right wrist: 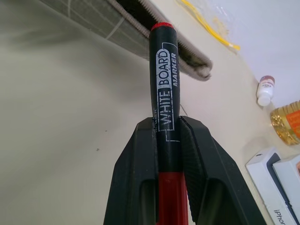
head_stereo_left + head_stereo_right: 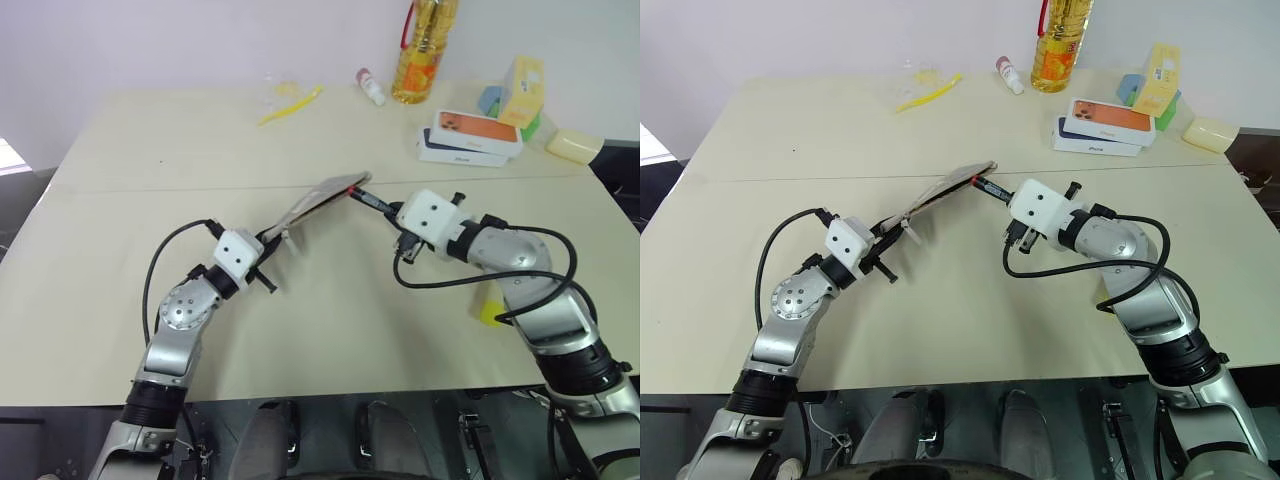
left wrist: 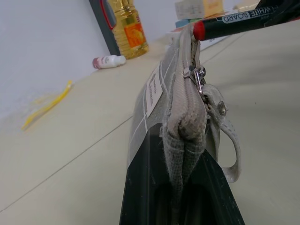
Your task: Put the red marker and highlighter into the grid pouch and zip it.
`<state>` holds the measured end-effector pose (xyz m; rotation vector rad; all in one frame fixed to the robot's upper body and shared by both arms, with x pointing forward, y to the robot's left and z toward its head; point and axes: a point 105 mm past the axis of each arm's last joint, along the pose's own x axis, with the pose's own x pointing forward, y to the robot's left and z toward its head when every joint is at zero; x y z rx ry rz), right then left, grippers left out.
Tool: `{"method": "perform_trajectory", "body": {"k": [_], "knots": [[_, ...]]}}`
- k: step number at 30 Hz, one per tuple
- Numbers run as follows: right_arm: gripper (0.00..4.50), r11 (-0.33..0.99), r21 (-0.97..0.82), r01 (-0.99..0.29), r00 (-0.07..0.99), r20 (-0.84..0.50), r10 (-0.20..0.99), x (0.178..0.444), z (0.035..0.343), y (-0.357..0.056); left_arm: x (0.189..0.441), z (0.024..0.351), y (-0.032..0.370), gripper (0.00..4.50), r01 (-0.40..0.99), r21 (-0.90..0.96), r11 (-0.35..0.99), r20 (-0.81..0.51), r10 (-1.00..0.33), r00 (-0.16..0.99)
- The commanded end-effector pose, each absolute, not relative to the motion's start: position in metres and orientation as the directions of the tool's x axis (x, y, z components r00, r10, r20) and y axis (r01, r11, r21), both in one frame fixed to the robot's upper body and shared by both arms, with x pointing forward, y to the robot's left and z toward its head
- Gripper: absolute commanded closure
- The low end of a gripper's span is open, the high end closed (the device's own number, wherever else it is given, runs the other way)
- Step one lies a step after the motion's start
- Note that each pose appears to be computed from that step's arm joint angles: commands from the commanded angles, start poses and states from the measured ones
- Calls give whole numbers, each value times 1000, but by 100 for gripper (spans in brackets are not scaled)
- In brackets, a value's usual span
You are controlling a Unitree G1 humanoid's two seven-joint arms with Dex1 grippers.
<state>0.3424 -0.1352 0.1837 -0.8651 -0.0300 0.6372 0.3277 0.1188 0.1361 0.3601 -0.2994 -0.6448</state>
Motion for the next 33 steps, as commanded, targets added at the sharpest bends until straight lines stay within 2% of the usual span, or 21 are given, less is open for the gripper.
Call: {"method": "perform_trajectory", "body": {"k": [1, 13, 23, 33], "knots": [[430, 437, -762, -478, 807, -186, 560, 337, 197, -129, 320, 150, 114, 450, 536, 421, 731, 212, -654, 726], [430, 374, -803, -463, 802, -201, 562, 335, 199, -129, 316, 146, 113, 450, 575, 437, 691, 177, -693, 699], [430, 398, -814, -423, 827, -167, 536, 338, 214, -139, 316, 142, 115, 450, 576, 427, 697, 169, -687, 706], [430, 349, -830, -435, 823, -209, 528, 338, 207, -142, 314, 144, 114, 450, 580, 427, 693, 174, -693, 700]]}}
